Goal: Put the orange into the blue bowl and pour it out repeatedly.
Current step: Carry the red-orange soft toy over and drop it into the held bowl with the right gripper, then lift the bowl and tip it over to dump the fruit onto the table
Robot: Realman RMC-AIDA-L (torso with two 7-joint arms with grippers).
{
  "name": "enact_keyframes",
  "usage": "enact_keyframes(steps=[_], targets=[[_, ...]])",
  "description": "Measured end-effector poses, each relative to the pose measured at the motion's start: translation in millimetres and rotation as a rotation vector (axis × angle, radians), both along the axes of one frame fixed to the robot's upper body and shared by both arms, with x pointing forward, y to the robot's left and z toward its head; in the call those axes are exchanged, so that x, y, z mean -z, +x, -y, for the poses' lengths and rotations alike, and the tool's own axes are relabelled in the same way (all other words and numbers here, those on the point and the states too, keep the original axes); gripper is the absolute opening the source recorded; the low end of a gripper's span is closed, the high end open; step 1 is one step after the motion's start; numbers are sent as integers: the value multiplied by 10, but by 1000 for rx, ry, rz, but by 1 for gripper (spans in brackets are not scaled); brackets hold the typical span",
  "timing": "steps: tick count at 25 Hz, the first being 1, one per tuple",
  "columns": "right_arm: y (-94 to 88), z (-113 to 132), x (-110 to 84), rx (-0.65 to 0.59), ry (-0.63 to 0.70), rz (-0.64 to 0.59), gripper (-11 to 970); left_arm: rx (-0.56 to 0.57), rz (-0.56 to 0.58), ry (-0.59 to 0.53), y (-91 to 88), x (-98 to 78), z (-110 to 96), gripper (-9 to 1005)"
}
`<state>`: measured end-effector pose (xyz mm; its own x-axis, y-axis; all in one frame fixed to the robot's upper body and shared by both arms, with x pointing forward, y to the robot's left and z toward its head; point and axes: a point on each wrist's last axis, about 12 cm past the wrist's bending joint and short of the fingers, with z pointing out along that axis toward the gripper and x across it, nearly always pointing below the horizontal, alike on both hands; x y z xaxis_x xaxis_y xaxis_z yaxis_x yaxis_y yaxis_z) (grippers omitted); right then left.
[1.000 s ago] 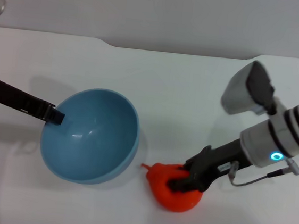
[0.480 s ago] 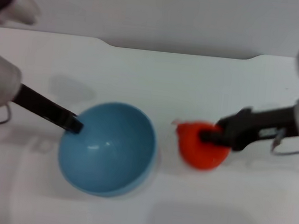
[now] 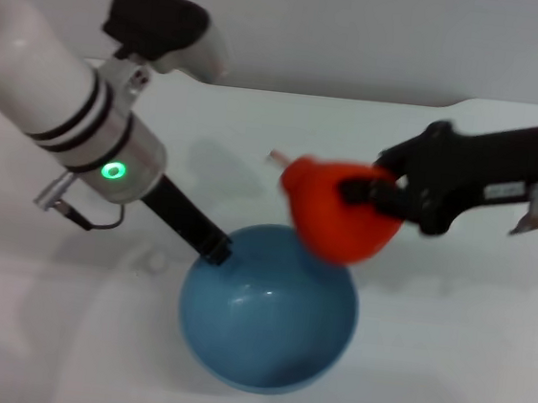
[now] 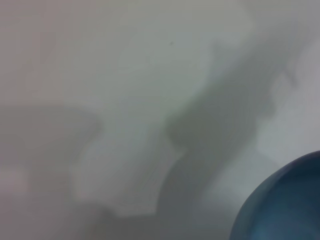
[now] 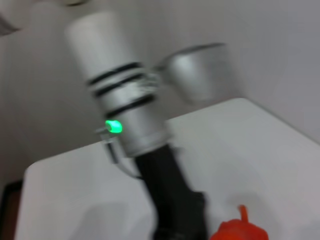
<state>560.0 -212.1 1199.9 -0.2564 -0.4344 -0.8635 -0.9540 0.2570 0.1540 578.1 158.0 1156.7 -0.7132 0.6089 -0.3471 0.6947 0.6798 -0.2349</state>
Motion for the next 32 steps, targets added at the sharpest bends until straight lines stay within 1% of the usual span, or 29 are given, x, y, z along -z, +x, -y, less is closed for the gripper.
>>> enact_keyframes(steps=[3, 6, 9, 13, 17, 20, 22, 23, 24, 25, 26, 29, 30, 31, 32], targets=[[-36, -143, 52, -73, -39, -12, 50, 24, 18, 9, 8, -14, 112, -2], [-61, -236, 141, -115, -97, -39, 28, 32, 26, 6, 16, -33, 155, -2], [-79, -300, 196, -135, -131, -58, 133, 36, 29, 2, 17, -46, 173, -2], [-89, -326, 201, -141, -136, -64, 270, 40, 30, -9, 14, -60, 186, 0], [-57, -279, 153, -93, -119, -81, 404, 31, 46, -14, 27, -52, 156, -1], [21, -107, 99, 30, -87, -132, 420, 1, 83, -29, 48, -43, 88, -1], [58, 58, 101, 128, -81, -182, 431, -9, 131, -40, 59, -44, 25, -1], [68, 150, 111, 178, -83, -208, 436, -9, 154, -45, 52, -33, -19, -1], [67, 255, 133, 230, -90, -238, 442, -15, 218, -65, 30, -29, -105, -1], [56, 382, 170, 293, -107, -279, 447, -15, 218, -65, 30, -29, -105, -2], [45, 445, 189, 322, -114, -301, 453, -23, 244, -74, 14, -30, -143, -2], [-24, 724, 275, 444, -145, -403, 458, -48, 384, -103, -42, -74, -247, -2], [-52, 790, 298, 467, -146, -425, 458, -48, 460, -112, -82, -96, -276, -2], [-86, 855, 320, 490, -142, -445, 458, -43, 496, -114, -103, -101, -287, -2], [-116, 906, 338, 506, -133, -457, 457, -17, 564, -111, -148, -103, -286, -2]])
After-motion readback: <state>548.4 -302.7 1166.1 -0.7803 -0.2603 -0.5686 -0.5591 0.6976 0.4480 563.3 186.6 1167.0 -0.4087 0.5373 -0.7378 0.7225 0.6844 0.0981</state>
